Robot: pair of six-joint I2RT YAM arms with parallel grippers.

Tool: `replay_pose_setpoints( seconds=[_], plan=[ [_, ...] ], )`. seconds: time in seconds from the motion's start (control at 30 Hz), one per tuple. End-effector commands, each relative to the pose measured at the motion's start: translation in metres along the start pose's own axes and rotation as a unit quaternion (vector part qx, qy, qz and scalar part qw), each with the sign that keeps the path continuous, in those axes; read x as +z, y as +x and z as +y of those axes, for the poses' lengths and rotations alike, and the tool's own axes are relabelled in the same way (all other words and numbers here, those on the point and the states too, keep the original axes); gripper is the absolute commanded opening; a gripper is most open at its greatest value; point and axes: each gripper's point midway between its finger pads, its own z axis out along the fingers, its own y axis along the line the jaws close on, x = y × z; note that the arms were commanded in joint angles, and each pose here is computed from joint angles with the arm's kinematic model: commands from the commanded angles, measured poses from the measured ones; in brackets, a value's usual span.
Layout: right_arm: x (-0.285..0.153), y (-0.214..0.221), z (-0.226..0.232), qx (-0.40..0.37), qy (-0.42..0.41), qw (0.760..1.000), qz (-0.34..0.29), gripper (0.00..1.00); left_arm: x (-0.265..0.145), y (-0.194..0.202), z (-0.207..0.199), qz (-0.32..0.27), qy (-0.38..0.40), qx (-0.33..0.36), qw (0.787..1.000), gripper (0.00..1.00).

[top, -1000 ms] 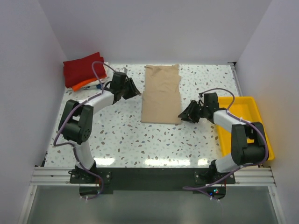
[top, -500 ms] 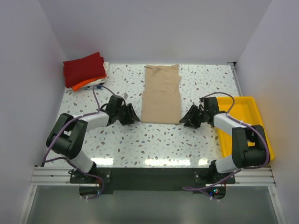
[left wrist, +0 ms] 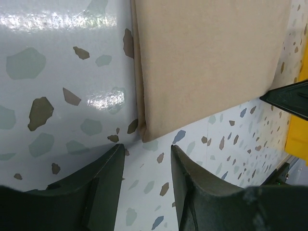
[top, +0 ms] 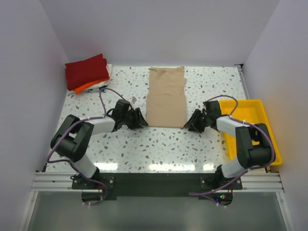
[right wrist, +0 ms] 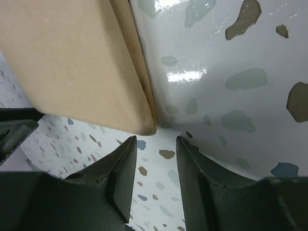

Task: Fold and stack the t-shirts
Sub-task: Fold the tshirt

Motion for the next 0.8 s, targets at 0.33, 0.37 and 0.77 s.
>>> replay_pose_setpoints(
  seconds=[0.33,0.37,0.77],
  plan=[
    [0.020,0.001,-0.003,-0.004,0.005,1.000,-0.010,0.38,0.024,0.017,0.010,0.021,-0.039,0.003,0.999,0.42],
    [0.022,0.001,-0.002,-0.003,0.002,1.000,-0.009,0.37,0.025,0.017,0.010,0.021,-0.039,0.003,0.999,0.41],
    [0.020,0.005,0.004,-0.013,-0.005,1.000,0.001,0.15,0.019,0.011,-0.002,0.005,-0.036,0.005,0.999,0.03]
  ],
)
